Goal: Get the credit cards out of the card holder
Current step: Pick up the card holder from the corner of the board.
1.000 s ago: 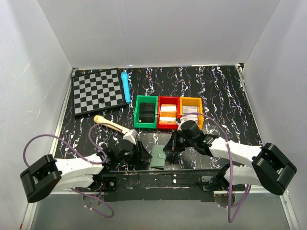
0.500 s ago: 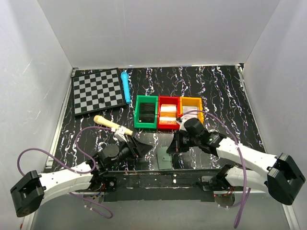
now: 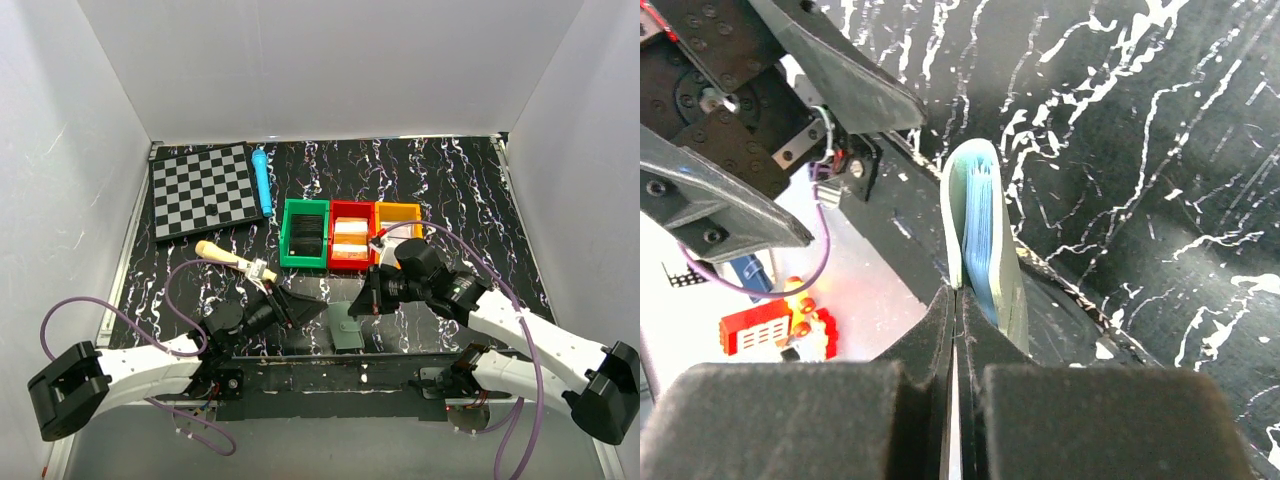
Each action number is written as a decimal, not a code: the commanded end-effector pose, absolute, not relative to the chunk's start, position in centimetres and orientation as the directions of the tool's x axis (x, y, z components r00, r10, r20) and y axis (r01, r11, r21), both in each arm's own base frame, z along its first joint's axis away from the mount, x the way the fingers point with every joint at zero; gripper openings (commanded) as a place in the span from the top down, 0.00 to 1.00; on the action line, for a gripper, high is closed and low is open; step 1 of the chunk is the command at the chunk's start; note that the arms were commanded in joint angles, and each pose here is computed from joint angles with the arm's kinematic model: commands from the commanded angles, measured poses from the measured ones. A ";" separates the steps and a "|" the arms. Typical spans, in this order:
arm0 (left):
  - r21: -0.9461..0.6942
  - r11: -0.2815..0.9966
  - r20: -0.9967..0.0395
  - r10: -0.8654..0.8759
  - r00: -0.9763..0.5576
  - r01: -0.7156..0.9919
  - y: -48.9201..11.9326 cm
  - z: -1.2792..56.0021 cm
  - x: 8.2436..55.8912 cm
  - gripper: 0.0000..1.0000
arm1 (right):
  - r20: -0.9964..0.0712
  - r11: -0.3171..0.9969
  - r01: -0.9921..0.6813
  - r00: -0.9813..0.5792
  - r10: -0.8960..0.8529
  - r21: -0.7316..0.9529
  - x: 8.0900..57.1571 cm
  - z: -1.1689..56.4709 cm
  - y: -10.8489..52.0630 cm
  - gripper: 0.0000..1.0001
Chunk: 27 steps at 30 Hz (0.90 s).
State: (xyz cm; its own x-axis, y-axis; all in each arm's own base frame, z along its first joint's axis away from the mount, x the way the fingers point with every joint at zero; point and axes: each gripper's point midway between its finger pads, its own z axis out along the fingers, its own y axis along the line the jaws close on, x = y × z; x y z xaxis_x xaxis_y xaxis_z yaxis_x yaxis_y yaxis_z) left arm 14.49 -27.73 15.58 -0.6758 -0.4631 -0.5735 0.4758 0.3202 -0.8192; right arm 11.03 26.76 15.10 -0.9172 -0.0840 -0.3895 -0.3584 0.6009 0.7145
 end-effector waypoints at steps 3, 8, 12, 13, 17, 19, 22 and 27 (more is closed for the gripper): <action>-0.767 0.217 -0.635 -0.400 -0.661 0.604 -29.1 17.9 12.9 0.26 | -0.462 0.475 -0.443 -0.883 -0.084 0.761 10.5 20.3 27.8 0.99; -0.774 0.189 -0.625 -0.383 -0.680 0.604 -29.5 17.8 12.4 0.27 | -0.469 0.431 -0.452 -0.880 -0.074 0.781 10.3 21.7 28.3 0.99; -0.779 0.187 -0.617 -0.402 -0.677 0.599 -29.1 17.9 12.4 0.27 | -0.479 0.418 -0.462 -0.875 -0.071 0.782 10.3 22.4 28.3 0.99; -0.777 0.184 -0.618 -0.404 -0.675 0.602 -29.0 18.0 12.4 0.26 | -0.481 0.415 -0.464 -0.874 -0.070 0.783 10.2 22.5 28.3 0.99; -0.760 0.148 -0.629 -0.412 -0.660 0.632 -28.8 19.1 11.9 0.26 | -0.485 0.375 -0.470 -0.872 -0.062 0.799 9.9 23.5 28.5 0.99; -0.752 0.135 -0.637 -0.401 -0.658 0.646 -29.0 19.4 11.7 0.26 | -0.489 0.347 -0.476 -0.871 -0.055 0.808 9.8 24.1 28.8 0.99; -0.749 0.124 -0.640 -0.390 -0.662 0.650 -29.2 19.4 11.4 0.27 | -0.493 0.303 -0.484 -0.868 -0.054 0.820 9.4 25.0 29.0 0.99; -0.755 0.125 -0.633 -0.398 -0.664 0.644 -29.0 19.2 11.5 0.26 | -0.506 0.261 -0.503 -0.861 -0.060 0.824 8.9 26.4 29.0 0.99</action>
